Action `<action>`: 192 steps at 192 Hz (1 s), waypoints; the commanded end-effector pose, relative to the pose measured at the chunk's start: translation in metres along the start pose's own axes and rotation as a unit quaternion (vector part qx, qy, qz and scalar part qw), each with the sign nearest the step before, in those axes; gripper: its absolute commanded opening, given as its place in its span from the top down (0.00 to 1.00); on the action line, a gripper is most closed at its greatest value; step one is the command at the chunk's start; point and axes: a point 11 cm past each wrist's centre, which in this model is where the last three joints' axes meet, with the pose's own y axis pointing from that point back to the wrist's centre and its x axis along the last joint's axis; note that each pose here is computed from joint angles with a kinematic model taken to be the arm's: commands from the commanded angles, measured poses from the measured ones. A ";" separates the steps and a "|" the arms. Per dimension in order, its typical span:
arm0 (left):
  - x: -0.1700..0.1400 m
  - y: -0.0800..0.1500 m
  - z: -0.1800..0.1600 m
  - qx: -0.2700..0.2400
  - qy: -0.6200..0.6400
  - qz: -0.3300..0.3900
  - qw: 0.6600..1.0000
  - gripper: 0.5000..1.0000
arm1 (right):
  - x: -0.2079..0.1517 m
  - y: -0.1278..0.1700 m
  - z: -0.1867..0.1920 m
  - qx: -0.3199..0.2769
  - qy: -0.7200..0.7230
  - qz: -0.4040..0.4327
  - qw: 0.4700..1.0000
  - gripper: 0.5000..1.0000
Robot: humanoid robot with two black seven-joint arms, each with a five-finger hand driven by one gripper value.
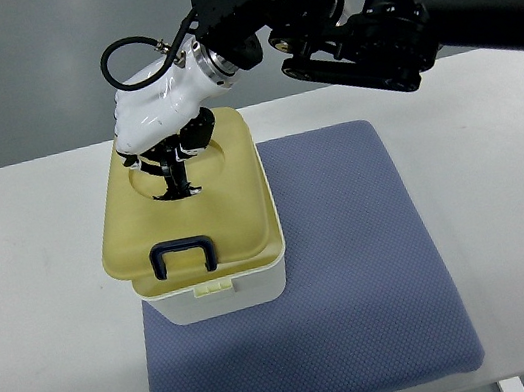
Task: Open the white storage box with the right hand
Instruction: 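Lift the yellow lid off the box with the right hand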
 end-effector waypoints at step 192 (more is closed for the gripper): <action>-0.001 0.000 -0.001 0.001 0.000 -0.002 1.000 0.00 | -0.101 0.178 0.125 -0.224 -0.272 0.048 0.935 1.00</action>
